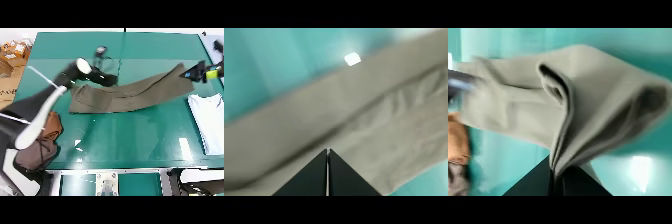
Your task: Fold the shirts.
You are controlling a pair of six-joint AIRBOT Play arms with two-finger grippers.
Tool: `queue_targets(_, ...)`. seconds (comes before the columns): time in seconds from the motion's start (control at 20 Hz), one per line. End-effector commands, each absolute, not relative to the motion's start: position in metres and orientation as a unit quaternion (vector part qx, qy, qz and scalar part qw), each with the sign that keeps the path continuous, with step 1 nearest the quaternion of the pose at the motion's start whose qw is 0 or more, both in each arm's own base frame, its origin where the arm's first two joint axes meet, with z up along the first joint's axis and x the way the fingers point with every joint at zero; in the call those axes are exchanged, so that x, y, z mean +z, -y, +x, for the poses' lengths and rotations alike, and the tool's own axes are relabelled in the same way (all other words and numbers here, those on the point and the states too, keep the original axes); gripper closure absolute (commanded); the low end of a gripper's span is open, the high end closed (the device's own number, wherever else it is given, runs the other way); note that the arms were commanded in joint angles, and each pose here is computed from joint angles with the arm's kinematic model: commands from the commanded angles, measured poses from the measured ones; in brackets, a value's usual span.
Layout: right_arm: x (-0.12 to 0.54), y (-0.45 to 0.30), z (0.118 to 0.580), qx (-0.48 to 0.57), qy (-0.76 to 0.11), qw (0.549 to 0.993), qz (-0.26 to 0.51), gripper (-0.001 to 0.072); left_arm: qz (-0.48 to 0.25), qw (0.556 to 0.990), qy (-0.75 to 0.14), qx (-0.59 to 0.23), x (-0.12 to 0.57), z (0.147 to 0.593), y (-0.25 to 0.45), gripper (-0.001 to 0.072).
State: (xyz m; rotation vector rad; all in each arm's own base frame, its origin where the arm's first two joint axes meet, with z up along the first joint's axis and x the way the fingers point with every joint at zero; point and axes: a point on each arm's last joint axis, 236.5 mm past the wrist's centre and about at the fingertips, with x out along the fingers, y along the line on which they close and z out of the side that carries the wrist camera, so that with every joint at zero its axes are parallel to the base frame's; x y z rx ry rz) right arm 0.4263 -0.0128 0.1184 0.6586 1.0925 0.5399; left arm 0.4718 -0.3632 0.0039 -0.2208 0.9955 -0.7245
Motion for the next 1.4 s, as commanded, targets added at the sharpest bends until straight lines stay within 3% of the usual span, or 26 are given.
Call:
queue_targets(0.0, 0.199, -0.018, 0.405, 0.291, -0.457, 0.792, 0.283, 0.0699, -0.118, 0.801, -0.455, -0.371, -0.032, 0.438, 0.447, 0.0678)
queue_targets(0.2, 0.213, -0.021, 0.400, 0.294, -0.449, 0.795, 0.281, 0.0699, -0.199, 0.761, -0.480, -0.388, -0.058, 0.415, 0.489, 0.0678)
queue_targets(0.35, 0.210, -0.027, 0.399, 0.299, -0.454, 0.791, 0.281, 0.0699, -0.215, 0.749, -0.489, -0.393, -0.059, 0.412, 0.495, 0.0678)
queue_targets(0.55, 0.210, -0.034, 0.399, 0.306, -0.456, 0.789, 0.276, 0.0699, -0.169, 0.711, -0.504, -0.461, -0.036, 0.399, 0.487, 0.0679)
queue_targets(0.75, 0.211, -0.064, 0.399, 0.324, -0.468, 0.774, 0.279, 0.0699, -0.070, 0.680, -0.554, -0.475, 0.002, 0.414, 0.413, 0.0679)
queue_targets(0.95, 0.212, -0.141, 0.406, 0.360, -0.467, 0.760, 0.272, 0.0699, -0.012, 0.723, -0.583, -0.370, 0.043, 0.460, 0.285, 0.0678)
queue_targets(1.15, 0.178, -0.242, 0.420, 0.375, -0.456, 0.754, 0.288, 0.0699, -0.042, 0.772, -0.573, -0.272, 0.091, 0.485, 0.175, 0.0678)
queue_targets(1.35, 0.099, -0.360, 0.429, 0.369, -0.462, 0.752, 0.292, 0.0699, -0.076, 0.804, -0.547, -0.218, 0.121, 0.495, 0.101, 0.0678)
